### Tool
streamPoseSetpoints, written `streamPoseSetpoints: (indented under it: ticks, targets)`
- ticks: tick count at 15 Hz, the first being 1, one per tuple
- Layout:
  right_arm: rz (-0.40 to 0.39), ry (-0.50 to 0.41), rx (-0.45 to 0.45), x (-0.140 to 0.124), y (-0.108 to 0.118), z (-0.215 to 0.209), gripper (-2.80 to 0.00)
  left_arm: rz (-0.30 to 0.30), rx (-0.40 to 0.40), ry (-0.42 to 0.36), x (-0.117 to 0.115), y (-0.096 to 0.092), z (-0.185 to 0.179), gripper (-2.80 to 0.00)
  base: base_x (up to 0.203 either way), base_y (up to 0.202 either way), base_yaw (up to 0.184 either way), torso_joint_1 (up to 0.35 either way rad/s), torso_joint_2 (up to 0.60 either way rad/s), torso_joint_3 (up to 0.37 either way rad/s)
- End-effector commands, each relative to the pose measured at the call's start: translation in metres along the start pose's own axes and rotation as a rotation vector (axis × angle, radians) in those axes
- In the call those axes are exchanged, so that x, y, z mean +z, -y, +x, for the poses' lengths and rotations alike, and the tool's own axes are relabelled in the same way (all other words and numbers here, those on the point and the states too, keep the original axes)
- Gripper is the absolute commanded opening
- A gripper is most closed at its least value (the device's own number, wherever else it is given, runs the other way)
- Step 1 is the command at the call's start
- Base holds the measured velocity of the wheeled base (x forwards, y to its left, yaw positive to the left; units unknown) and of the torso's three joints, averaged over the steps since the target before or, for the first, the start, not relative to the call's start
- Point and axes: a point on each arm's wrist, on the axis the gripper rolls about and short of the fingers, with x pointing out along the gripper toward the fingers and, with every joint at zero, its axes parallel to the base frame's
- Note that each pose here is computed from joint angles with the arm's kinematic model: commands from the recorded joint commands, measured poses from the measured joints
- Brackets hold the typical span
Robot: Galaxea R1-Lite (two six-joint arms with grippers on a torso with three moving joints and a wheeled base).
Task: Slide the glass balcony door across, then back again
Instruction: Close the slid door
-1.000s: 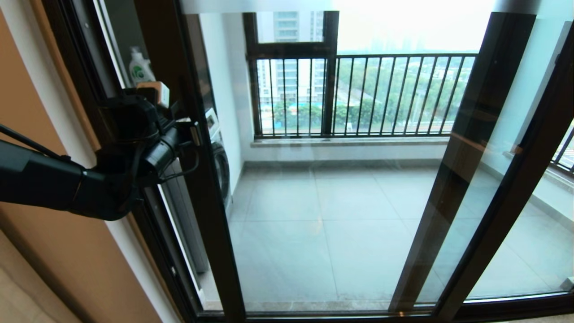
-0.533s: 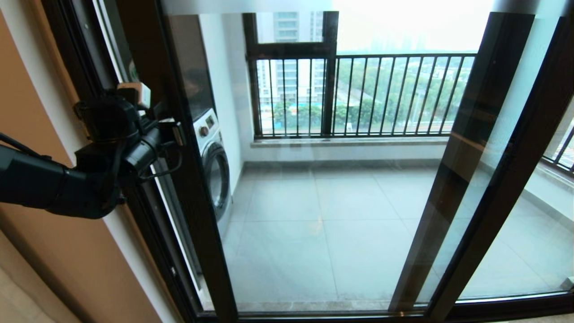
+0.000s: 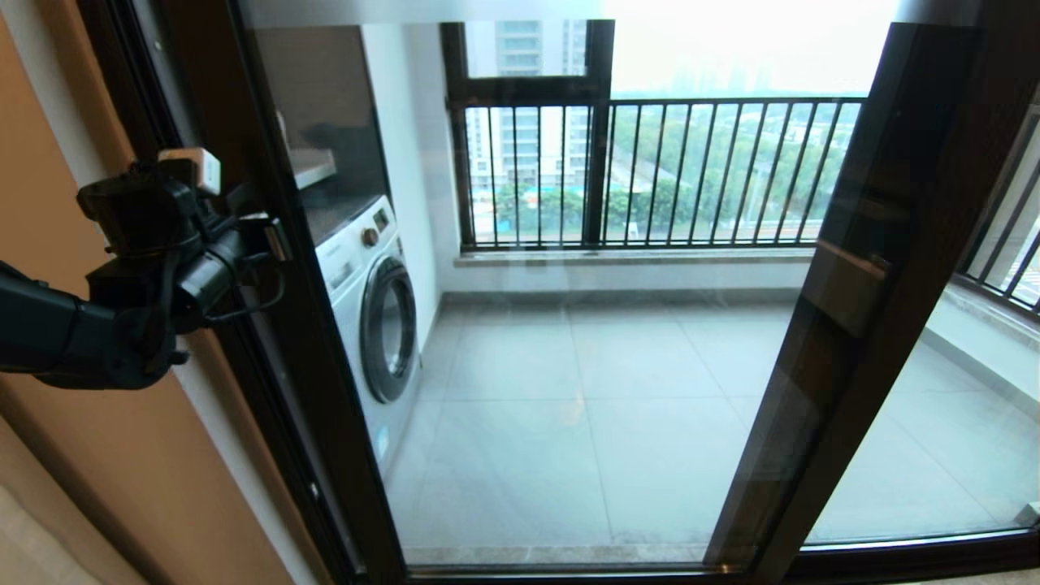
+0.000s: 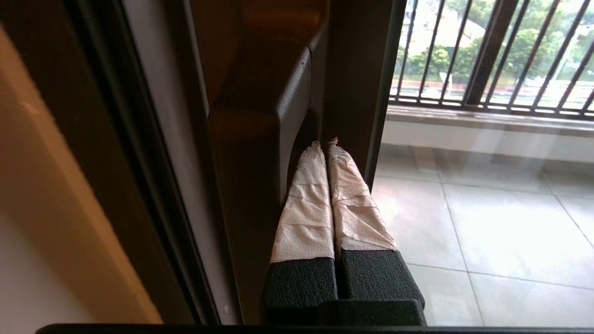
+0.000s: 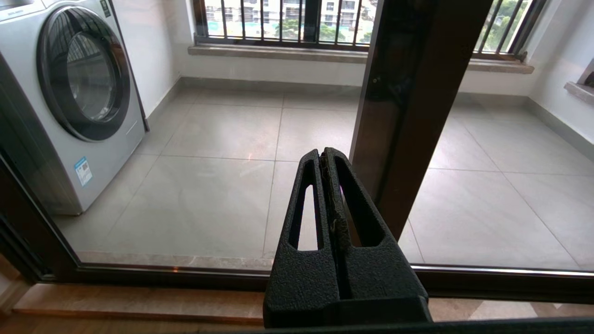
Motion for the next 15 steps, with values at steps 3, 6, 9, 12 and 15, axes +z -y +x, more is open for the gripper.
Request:
streamPoseSetpoints:
  ticks: [3, 6, 9, 12, 15]
  targets:
    - [0.000, -0.013, 0.002, -0.003, 0.000, 0.001, -2.80, 0.001, 0.022, 0.010, 0.002, -0.012, 0.001, -2.80, 0.000, 0.000, 0.000, 0.000, 0.00, 0.000]
    - [0.000, -0.013, 0.002, -0.003, 0.000, 0.001, -2.80, 0.001, 0.032, 0.021, 0.006, -0.017, 0.001, -2.80, 0.000, 0.000, 0.000, 0.000, 0.00, 0.000]
    - [0.000, -0.013, 0.002, -0.003, 0.000, 0.001, -2.80, 0.005, 0.045, 0.023, 0.006, -0.032, 0.002, -2.80, 0.000, 0.000, 0.000, 0.000, 0.00, 0.000]
    - [0.000, -0.013, 0.003, -0.003, 0.000, 0.001, -2.80, 0.011, 0.064, 0.021, 0.006, -0.050, 0.004, -2.80, 0.000, 0.000, 0.000, 0.000, 0.00, 0.000]
    - [0.000, -0.013, 0.002, -0.003, 0.000, 0.001, -2.80, 0.014, 0.075, 0.018, 0.005, -0.062, 0.005, -2.80, 0.000, 0.000, 0.000, 0.000, 0.00, 0.000]
